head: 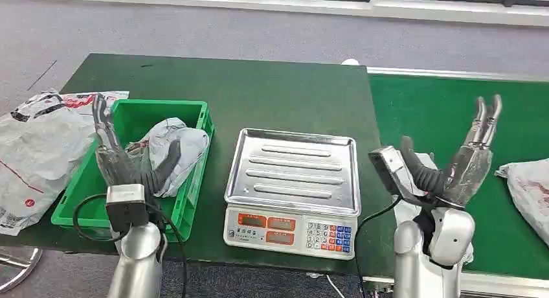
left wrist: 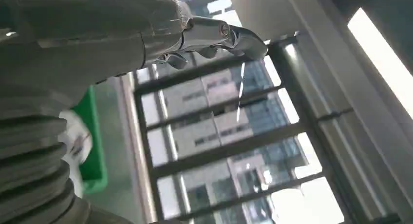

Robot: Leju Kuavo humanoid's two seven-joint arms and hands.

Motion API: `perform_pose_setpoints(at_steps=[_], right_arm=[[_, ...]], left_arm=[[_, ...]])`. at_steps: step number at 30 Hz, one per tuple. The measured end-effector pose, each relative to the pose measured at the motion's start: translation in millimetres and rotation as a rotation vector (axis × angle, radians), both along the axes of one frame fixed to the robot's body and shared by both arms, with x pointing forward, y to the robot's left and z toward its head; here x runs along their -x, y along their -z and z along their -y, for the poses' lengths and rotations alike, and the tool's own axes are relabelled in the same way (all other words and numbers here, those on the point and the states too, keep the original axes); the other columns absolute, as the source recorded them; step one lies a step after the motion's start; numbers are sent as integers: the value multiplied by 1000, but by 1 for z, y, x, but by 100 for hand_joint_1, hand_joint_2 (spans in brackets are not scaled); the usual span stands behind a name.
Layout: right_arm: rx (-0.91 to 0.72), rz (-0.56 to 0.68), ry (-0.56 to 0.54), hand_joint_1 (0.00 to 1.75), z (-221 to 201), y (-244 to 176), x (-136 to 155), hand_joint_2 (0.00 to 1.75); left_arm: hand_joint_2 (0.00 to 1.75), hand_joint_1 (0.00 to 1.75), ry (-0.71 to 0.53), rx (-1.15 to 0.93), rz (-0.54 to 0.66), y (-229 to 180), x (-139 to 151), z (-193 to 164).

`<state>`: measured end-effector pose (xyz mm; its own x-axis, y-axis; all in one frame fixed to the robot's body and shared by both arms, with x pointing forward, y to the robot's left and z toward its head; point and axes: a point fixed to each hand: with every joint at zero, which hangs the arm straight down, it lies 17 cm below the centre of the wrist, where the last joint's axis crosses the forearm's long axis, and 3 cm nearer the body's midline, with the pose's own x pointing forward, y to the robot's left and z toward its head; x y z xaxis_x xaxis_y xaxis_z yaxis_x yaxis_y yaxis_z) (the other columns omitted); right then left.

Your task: Moved the parcel from conveyor to table for the left to box.

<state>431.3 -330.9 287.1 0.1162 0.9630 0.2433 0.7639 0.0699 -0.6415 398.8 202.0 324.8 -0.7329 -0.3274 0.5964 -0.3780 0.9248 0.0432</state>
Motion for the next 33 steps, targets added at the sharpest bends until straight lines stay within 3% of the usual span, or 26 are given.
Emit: perform_pose_setpoints(at_steps=[5,12,27,33], right_arm=[[-34,-123,117,0,53,43,-23,175],[-103,-250,231,0,105,92,-33,175],[-219,-446,351,0,159,178,-20,175],[-273,-570,318,0,157,225,-27,175]], left_arm=[[175,0,54,16,-9,11,25,25],[175,0,16,-93,21,10,49,46],[175,0,-7,-153,20,13,60,50],[175,0,-29,-174,18,13,59,51]])
